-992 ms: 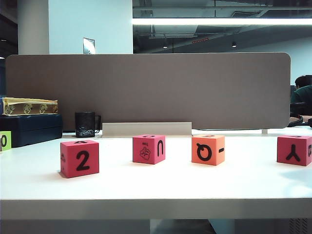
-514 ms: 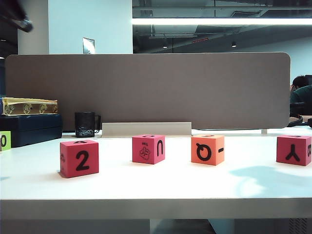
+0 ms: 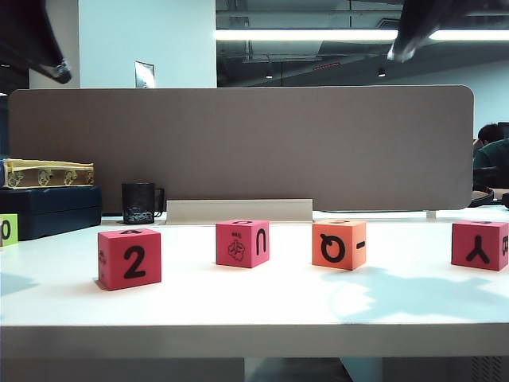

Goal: Select the appropriate blocks from the scattered letter blocks on the table and arrange them in a row to spell out "2024".

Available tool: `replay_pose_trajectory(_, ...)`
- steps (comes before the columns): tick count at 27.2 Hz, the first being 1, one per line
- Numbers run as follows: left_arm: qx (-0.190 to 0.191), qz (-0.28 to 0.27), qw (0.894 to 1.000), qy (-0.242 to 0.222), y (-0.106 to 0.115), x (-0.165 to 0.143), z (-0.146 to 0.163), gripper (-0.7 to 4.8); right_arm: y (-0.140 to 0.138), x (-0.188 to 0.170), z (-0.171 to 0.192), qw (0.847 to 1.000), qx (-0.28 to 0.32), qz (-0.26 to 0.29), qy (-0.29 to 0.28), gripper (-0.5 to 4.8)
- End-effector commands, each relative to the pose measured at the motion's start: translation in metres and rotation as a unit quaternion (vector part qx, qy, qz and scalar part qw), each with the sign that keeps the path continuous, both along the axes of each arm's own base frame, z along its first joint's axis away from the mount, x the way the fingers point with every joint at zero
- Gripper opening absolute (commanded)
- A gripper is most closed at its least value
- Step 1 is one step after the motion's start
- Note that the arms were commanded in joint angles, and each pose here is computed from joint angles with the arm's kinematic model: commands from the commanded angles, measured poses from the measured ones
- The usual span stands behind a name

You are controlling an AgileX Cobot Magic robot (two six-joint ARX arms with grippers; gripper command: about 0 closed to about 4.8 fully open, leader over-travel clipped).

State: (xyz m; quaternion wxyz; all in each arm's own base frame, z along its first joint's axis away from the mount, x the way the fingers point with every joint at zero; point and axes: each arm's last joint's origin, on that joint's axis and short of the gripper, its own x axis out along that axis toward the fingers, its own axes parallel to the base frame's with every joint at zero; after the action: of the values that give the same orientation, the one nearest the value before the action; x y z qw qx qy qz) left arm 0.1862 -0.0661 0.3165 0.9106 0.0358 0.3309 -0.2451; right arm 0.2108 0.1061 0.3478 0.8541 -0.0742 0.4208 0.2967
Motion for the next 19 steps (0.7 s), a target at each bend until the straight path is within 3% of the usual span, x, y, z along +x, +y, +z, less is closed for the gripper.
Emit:
replay_pose_trajectory(1, -0.021, -0.020, 0.999, -0.022, -0.006, 0.006, 0.004, -0.06, 0.006, 0.012, -0.009, 1.000, -0.008, 0.000, 0.015, -0.03)
replay_pose_trajectory(7, -0.004, -0.046, 0.999, -0.022, -0.032, 0.015, -0.003, -0.06, 0.013, 0.027, -0.021, 0.999, -0.017, -0.001, 0.032, -0.03)
replay_pose_trajectory(13, 0.023, -0.070, 0.997, -0.009, -0.069, 0.037, -0.006, -0.06, 0.015, 0.033, -0.020, 1.000, -0.014, -0.009, 0.003, -0.03)
replay_pose_trajectory(19, 0.022, -0.070, 0.997, -0.005, -0.084, 0.061, -0.005, -0.06, 0.017, 0.038, -0.021, 1.000, -0.018, -0.016, -0.007, -0.03)
